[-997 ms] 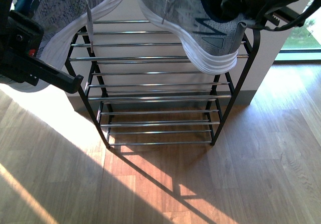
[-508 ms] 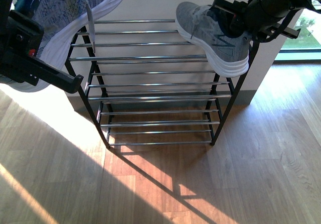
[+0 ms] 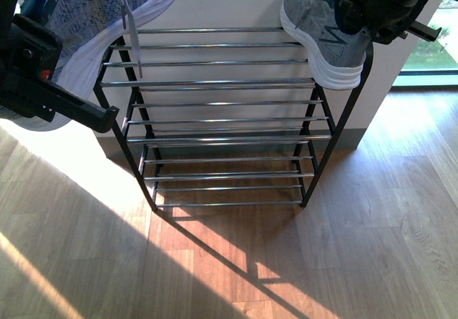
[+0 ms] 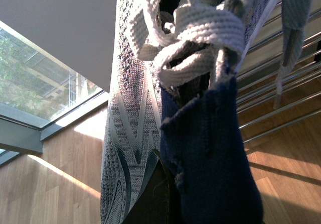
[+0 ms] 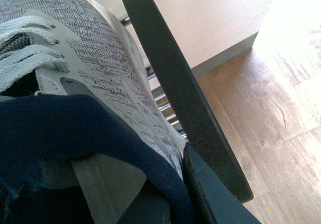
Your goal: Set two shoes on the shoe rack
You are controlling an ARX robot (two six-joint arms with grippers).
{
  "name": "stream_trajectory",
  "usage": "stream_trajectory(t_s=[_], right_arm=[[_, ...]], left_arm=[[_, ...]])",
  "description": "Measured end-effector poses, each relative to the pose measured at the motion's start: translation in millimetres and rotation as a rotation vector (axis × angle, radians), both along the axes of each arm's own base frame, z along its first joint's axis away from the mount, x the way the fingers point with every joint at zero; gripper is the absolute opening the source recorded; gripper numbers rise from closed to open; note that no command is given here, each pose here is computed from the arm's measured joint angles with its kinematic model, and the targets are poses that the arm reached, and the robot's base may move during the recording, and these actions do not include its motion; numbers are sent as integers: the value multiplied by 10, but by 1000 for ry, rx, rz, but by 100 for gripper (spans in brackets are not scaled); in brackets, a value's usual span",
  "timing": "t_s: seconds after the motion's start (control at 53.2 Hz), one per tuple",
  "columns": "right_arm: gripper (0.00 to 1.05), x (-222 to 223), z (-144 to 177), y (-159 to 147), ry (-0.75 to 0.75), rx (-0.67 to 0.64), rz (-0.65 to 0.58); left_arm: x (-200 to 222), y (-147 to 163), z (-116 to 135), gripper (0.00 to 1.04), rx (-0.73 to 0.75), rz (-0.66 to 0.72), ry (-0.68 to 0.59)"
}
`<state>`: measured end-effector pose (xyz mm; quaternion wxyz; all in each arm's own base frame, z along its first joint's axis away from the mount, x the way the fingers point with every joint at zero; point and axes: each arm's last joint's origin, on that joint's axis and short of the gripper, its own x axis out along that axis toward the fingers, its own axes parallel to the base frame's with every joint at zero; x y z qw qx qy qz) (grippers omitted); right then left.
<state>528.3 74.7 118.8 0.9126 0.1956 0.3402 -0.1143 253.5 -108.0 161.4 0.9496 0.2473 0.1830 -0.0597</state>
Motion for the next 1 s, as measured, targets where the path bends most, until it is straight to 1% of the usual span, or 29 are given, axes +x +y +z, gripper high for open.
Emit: stream_trajectory(t_s=[0.132, 0.169, 0.207, 0.395, 0.508, 0.583, 0.602, 0.658, 0.734, 0.828, 0.922, 0.997], right_arm=[[23, 3, 11, 3, -21, 10, 6], [30, -12, 31, 3, -33, 17, 12], [33, -25, 35, 2, -37, 19, 15], [60, -195, 132, -40, -68, 37, 34], [79, -409, 306, -65, -110, 77, 81], [96, -695, 562, -90, -184, 121, 137], [97, -763, 616, -97, -198, 135, 155], [95, -1023, 803, -140, -250, 161, 213], [96, -1384, 984, -240, -308, 170, 273], [96, -1675, 1050, -337, -325, 171, 311], [96, -2136, 1074, -513, -341, 187, 370], [96, -2334, 1102, -599, -364, 190, 396]], left_arm=[[0, 1, 0, 3, 0, 1, 0], [0, 1, 0, 3, 0, 1, 0], [0, 0, 0, 3, 0, 0, 0], [0, 1, 0, 3, 0, 1, 0], [0, 0, 0, 3, 0, 0, 0], [0, -1, 0, 3, -1, -2, 1], [0, 0, 0, 3, -1, -2, 1], [0, 1, 0, 3, 1, 2, 0], [0, 1, 0, 3, 0, 1, 0], [0, 0, 0, 3, 0, 0, 0], [0, 0, 0, 3, 0, 0, 0], [0, 0, 0, 3, 0, 0, 0]])
